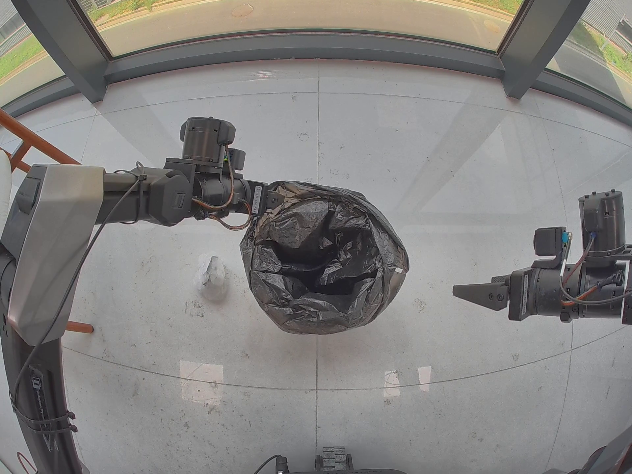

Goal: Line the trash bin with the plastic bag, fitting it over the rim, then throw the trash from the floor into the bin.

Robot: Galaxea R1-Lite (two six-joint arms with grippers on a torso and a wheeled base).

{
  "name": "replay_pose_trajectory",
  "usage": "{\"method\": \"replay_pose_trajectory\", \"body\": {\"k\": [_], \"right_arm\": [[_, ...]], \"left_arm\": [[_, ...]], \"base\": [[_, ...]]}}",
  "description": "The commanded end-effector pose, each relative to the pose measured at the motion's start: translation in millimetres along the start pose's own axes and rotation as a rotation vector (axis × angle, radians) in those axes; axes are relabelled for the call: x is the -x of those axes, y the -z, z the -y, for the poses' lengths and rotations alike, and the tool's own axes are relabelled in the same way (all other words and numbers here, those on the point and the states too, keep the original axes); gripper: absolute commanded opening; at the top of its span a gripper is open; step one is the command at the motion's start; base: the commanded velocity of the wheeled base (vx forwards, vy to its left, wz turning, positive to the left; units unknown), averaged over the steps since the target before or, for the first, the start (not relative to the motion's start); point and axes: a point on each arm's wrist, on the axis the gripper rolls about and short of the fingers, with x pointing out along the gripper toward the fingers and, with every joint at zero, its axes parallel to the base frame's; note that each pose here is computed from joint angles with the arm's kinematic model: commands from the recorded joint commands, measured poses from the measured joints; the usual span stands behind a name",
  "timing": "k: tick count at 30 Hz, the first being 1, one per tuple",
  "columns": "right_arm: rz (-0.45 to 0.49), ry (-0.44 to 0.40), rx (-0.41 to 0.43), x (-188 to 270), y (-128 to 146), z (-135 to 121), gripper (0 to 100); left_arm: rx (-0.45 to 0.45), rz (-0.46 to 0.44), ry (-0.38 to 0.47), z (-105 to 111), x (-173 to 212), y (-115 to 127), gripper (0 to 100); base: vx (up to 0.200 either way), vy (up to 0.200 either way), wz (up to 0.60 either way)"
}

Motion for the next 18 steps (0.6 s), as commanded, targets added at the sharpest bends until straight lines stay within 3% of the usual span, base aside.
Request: {"method": "replay_pose_trajectory", "body": {"k": [1, 4, 8, 10, 18], "right_arm": [[-0.005, -0.001, 0.000, 0, 1, 0, 100], [-0.003, -0.002, 0.002, -1, 1, 0, 100], [-0.008, -0.001, -0.001, -1, 2, 0, 100], [-0.008, -0.001, -0.001, -1, 2, 0, 100], [-0.015, 0.001, -0.002, -1, 4, 1, 100]], "left_arm": [[0.007, 0.043, -0.005, -7, 26, -17, 100], [0.011, 0.055, -0.008, -9, 45, -25, 100], [0.019, 0.005, -0.026, -18, 63, -12, 100], [0.032, -0.051, -0.053, -30, 69, 8, 100], [0.086, -0.111, -0.144, -68, 85, 52, 100]], "base": [[0.000, 0.000, 0.00], [0.000, 0.000, 0.00], [0.000, 0.000, 0.00], [0.000, 0.000, 0.00], [0.000, 0.000, 0.00]]}}
